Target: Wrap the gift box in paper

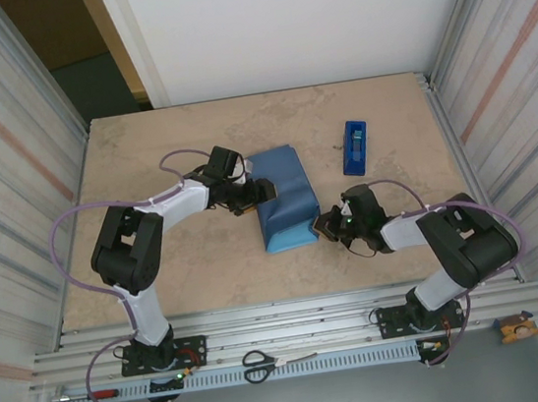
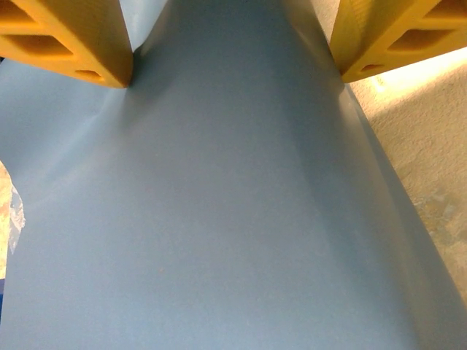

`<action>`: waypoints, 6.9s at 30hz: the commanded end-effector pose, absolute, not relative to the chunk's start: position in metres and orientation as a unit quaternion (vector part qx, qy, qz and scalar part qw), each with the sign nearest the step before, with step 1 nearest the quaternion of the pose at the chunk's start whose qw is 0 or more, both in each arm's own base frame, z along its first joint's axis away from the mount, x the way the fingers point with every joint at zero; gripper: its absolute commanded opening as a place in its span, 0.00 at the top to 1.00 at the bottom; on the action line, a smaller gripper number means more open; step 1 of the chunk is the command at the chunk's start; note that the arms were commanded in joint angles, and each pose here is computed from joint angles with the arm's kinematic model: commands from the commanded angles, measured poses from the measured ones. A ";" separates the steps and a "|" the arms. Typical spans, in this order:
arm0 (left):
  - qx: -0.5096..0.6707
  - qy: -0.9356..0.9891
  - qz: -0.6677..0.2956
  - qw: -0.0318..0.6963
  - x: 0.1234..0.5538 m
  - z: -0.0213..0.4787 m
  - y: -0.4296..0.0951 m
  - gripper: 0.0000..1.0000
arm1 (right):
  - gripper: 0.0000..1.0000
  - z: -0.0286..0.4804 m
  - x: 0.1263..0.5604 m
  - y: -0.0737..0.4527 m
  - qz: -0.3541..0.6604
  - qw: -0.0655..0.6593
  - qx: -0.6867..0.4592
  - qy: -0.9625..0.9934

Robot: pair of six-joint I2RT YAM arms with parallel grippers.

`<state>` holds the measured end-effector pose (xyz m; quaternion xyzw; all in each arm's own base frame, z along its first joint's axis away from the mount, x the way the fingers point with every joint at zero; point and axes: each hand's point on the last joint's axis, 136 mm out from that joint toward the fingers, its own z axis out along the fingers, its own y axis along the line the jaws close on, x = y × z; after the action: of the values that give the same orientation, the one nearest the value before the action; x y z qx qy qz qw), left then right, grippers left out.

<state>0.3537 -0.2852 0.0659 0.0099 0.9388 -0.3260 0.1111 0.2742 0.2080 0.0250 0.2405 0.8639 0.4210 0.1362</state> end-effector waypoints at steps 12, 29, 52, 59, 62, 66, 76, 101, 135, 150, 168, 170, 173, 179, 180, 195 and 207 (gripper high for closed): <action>0.101 0.951 -0.263 0.127 0.341 0.102 -0.270 0.20 | 0.92 0.025 0.263 0.198 0.412 0.141 0.253 0.864; 0.436 0.872 -0.119 0.188 0.319 0.118 -0.328 0.17 | 0.91 0.029 0.274 0.188 0.424 0.143 0.250 0.859; 0.511 0.847 0.001 0.147 0.300 0.057 -0.319 0.21 | 0.91 0.034 0.284 0.198 0.446 0.137 0.243 0.851; 0.526 0.841 0.023 0.123 0.288 0.041 -0.315 0.24 | 0.92 0.037 0.290 0.204 0.454 0.143 0.234 0.848; 0.525 0.843 0.020 0.116 0.285 0.037 -0.314 0.25 | 0.92 0.038 0.294 0.208 0.461 0.138 0.247 0.841; 0.527 0.842 0.021 0.110 0.282 0.034 -0.314 0.27 | 0.92 0.040 0.300 0.215 0.467 0.144 0.249 0.836; 0.529 0.843 0.024 0.100 0.280 0.029 -0.313 0.28 | 0.93 0.040 0.310 0.225 0.472 0.164 0.266 0.824; 0.529 0.845 0.028 0.075 0.275 0.018 -0.312 0.31 | 0.92 0.020 0.278 0.181 0.389 0.155 0.311 0.853; 0.528 0.846 0.031 0.067 0.274 0.016 -0.311 0.30 | 0.95 0.028 0.312 0.224 0.446 0.184 0.301 0.823; 0.528 0.847 0.028 0.064 0.273 0.015 -0.312 0.30 | 0.98 0.007 0.294 0.210 0.359 0.185 0.383 0.831; 0.525 0.848 0.027 0.063 0.272 0.016 -0.312 0.30 | 0.99 0.009 0.255 0.231 0.375 0.142 0.326 0.856; 0.525 0.849 0.026 0.063 0.272 0.017 -0.312 0.30 | 0.99 0.008 0.251 0.236 0.378 0.136 0.320 0.858; 0.525 0.849 0.027 0.063 0.273 0.017 -0.312 0.30 | 0.99 0.007 0.245 0.240 0.380 0.139 0.319 0.857; 0.524 0.849 0.027 0.063 0.272 0.017 -0.312 0.30 | 1.00 0.019 0.247 0.244 0.399 0.160 0.311 0.847; 0.524 0.849 0.027 0.062 0.272 0.016 -0.312 0.30 | 0.99 0.023 0.249 0.239 0.392 0.169 0.311 0.849; 0.525 0.849 0.027 0.049 0.270 0.006 -0.312 0.30 | 1.00 0.043 0.293 0.191 0.384 0.189 0.300 0.853; 0.526 0.849 0.028 0.046 0.270 0.005 -0.311 0.30 | 1.00 0.042 0.325 0.197 0.403 0.212 0.305 0.837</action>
<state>0.3205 -0.3298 0.0770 0.5051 0.8409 0.0476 0.1882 0.3045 0.1901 0.0261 0.3198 0.8483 0.3799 0.1838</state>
